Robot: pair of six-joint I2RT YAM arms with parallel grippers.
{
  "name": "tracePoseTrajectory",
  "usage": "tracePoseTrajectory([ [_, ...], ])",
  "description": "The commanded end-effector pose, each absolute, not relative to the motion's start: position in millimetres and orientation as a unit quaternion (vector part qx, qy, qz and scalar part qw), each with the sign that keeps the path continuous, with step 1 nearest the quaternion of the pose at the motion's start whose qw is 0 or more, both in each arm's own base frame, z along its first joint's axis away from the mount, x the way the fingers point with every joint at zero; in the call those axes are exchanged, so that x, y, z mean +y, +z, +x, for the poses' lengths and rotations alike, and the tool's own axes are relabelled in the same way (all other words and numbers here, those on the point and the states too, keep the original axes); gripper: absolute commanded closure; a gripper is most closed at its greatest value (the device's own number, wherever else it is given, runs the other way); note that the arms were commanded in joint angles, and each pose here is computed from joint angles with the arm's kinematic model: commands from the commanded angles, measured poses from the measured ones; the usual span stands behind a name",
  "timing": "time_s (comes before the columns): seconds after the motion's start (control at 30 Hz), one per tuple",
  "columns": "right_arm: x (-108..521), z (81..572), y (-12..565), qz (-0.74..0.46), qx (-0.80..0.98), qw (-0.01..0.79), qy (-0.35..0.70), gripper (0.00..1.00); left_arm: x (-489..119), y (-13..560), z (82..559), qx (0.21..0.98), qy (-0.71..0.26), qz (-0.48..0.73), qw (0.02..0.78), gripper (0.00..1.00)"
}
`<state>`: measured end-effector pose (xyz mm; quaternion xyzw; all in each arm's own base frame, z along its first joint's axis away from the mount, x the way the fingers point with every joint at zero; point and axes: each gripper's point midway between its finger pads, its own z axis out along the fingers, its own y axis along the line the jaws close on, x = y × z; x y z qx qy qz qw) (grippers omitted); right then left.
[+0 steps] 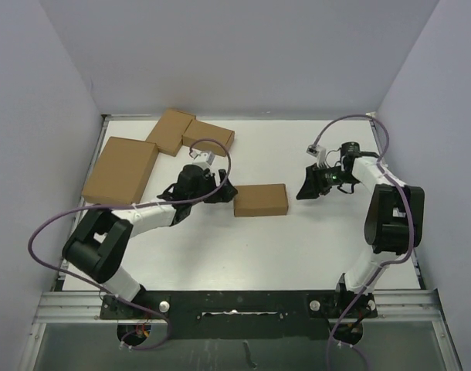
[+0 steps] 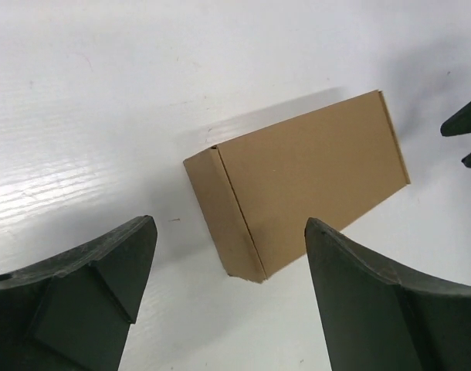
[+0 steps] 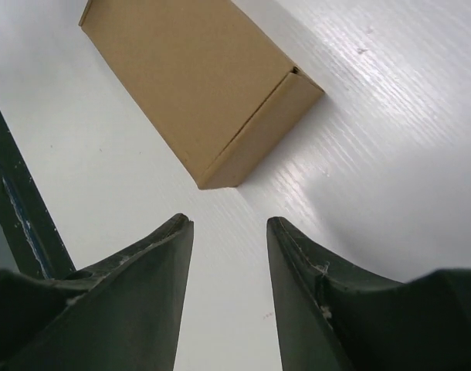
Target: Fold the paper box
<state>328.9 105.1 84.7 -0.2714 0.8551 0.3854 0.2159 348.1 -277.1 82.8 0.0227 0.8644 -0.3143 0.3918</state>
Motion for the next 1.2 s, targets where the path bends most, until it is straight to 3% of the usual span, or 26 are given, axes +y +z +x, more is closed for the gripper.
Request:
tracePoseTrajectory([
  [0.0,85.1,336.0,119.8,-0.288,0.843,0.29,0.349,0.56,-256.5,150.0,346.6,0.817,-0.305,0.05,0.487,0.2],
  [0.23,56.5,337.1,163.3,-0.295,0.826,0.382,0.292,0.51,-226.5,190.2,316.7,0.778,-0.318,0.087,0.534,0.03],
  [0.43,45.2,333.2,201.6,-0.318,0.799,0.451,0.239,0.44,-190.4,208.6,302.5,0.773,-0.341,0.032,0.533,0.02],
  [0.73,48.9,323.7,263.0,-0.345,0.762,0.509,0.204,0.24,-177.0,245.7,295.2,0.761,-0.395,0.024,0.515,0.02],
  [0.77,49.4,323.0,270.6,-0.348,0.758,0.514,0.201,0.2,-177.2,251.5,294.6,0.759,-0.398,0.025,0.515,0.02],
  [0.83,48.8,321.4,285.8,-0.35,0.751,0.527,0.189,0.0,-177.1,262.0,292.7,0.759,-0.4,0.029,0.514,0.02],
  [1.17,42.3,317.8,328.0,-0.266,0.769,0.554,0.176,0.02,-167.3,317.1,282.3,0.752,-0.4,0.052,0.522,0.02],
])
